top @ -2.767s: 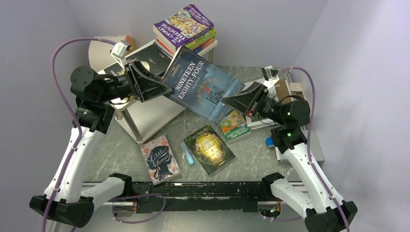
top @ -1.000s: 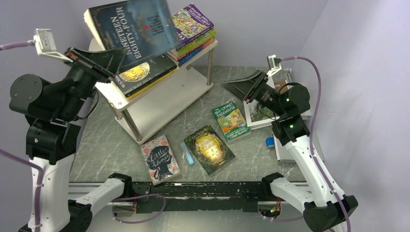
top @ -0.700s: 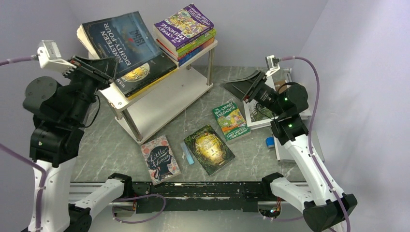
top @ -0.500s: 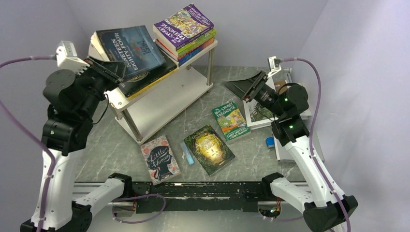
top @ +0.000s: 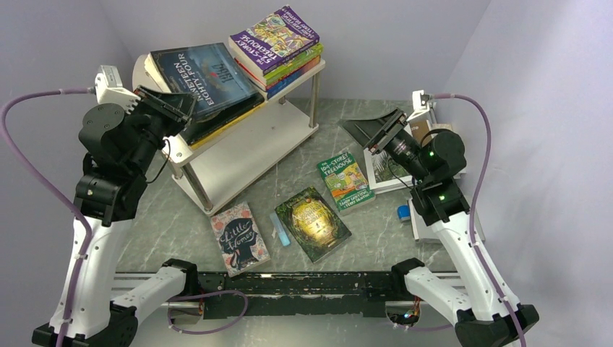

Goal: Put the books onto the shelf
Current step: Place the book on the shelf.

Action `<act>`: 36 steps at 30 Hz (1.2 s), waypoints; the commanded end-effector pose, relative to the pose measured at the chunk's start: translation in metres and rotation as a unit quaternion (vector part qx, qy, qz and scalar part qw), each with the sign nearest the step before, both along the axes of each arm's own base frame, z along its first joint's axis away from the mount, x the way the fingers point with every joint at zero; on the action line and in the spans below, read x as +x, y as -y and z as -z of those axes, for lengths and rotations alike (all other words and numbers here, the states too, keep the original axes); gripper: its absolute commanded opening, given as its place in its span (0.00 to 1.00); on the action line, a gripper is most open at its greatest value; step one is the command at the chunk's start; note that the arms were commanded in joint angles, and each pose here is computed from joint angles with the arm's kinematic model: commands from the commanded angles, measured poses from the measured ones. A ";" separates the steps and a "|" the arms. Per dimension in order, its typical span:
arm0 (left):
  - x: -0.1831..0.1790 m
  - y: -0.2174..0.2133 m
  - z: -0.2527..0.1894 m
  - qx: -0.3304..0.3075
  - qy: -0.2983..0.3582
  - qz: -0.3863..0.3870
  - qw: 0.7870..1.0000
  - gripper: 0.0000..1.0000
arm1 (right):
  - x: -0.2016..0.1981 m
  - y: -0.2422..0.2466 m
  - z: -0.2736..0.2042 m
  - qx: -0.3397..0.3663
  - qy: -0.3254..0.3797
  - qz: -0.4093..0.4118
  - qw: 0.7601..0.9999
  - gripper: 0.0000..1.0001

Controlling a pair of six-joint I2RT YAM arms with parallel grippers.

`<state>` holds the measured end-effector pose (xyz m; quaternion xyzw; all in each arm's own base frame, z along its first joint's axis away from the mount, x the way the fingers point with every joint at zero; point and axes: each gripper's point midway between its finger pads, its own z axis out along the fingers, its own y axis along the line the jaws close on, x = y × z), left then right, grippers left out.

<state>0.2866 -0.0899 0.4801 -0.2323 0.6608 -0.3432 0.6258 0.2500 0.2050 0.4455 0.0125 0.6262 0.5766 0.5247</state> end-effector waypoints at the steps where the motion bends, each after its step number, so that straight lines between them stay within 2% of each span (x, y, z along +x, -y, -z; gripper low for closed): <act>1: -0.007 0.007 -0.038 -0.031 0.071 0.024 0.997 0.09 | 0.002 0.007 -0.003 -0.007 0.006 0.024 1.000 0.67; 7: -0.006 0.006 -0.032 -0.024 0.057 0.018 0.998 0.35 | 0.004 0.005 0.002 -0.008 -0.002 0.020 1.000 0.66; 15: -0.006 -0.025 -0.025 0.009 0.037 -0.062 0.997 0.69 | 0.004 0.004 0.005 -0.007 -0.007 0.019 1.000 0.66; 17: -0.006 -0.026 -0.028 0.042 0.045 -0.062 0.996 0.74 | 0.005 0.006 0.004 -0.009 -0.006 0.023 1.000 0.66; 19: -0.004 -0.025 -0.030 0.111 0.053 -0.050 0.991 0.81 | 0.007 0.008 0.004 -0.012 -0.007 0.033 0.999 0.66; 22: -0.004 -0.038 -0.020 0.219 0.005 -0.061 0.974 0.87 | 0.008 0.014 0.001 -0.023 -0.001 0.054 0.998 0.66; 25: -0.008 -0.056 -0.008 0.278 -0.035 -0.085 0.956 0.91 | 0.015 0.021 0.006 -0.037 -0.009 0.082 0.996 0.66; 33: -0.017 -0.097 0.003 0.309 -0.073 -0.181 0.931 0.96 | 0.035 0.014 0.011 -0.077 -0.009 0.083 0.994 0.66; 36: -0.006 -0.093 0.003 0.308 -0.078 -0.179 0.931 0.96 | 0.044 0.003 0.008 -0.094 0.006 0.060 0.994 0.65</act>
